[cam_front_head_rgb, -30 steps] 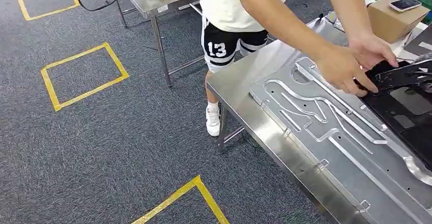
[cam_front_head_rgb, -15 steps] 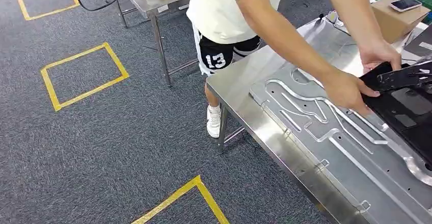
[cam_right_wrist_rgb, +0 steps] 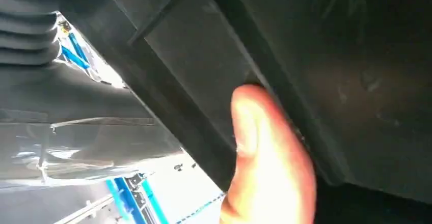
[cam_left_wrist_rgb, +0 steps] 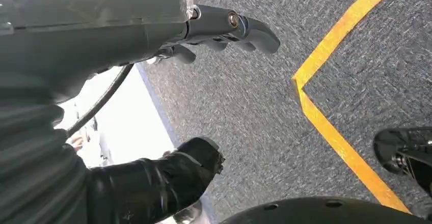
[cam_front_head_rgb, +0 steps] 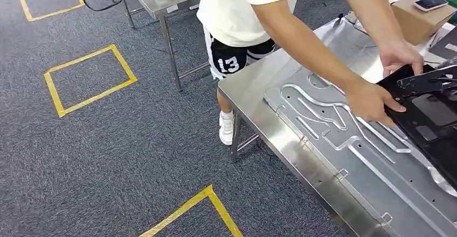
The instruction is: Take the parts from the cabinet and place them on the table.
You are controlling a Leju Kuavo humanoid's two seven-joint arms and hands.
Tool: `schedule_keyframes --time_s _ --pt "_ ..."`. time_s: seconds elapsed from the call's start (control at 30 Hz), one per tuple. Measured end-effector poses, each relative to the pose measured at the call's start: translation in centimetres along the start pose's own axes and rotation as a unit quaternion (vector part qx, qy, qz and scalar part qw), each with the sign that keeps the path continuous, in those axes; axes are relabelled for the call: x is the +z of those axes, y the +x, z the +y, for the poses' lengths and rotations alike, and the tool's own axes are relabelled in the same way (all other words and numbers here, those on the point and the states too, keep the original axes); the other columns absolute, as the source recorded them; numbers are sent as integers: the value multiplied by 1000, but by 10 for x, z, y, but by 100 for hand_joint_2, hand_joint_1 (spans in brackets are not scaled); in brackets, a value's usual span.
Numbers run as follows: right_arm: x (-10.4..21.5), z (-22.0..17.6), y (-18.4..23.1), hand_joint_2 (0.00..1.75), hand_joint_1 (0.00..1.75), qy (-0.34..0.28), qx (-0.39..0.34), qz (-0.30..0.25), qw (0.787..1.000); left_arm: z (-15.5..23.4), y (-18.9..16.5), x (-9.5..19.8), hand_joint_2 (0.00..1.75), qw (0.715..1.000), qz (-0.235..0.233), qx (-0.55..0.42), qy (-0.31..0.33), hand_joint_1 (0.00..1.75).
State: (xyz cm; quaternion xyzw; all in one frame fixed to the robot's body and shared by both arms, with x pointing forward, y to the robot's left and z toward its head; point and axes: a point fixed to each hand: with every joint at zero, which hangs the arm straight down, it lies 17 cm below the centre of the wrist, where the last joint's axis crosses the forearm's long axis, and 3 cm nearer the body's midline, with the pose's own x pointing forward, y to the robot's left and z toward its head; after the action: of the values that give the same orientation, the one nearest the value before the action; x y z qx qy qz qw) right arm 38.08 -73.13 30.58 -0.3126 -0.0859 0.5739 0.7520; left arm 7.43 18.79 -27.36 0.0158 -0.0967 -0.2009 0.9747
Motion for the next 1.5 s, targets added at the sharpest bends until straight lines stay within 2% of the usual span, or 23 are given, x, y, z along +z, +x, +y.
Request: schedule_keyframes --time_s 1.5 --pt "3 2 -4 0 0 3 -1 3 1000 0 0 0 175 1000 1 0 -1 0"
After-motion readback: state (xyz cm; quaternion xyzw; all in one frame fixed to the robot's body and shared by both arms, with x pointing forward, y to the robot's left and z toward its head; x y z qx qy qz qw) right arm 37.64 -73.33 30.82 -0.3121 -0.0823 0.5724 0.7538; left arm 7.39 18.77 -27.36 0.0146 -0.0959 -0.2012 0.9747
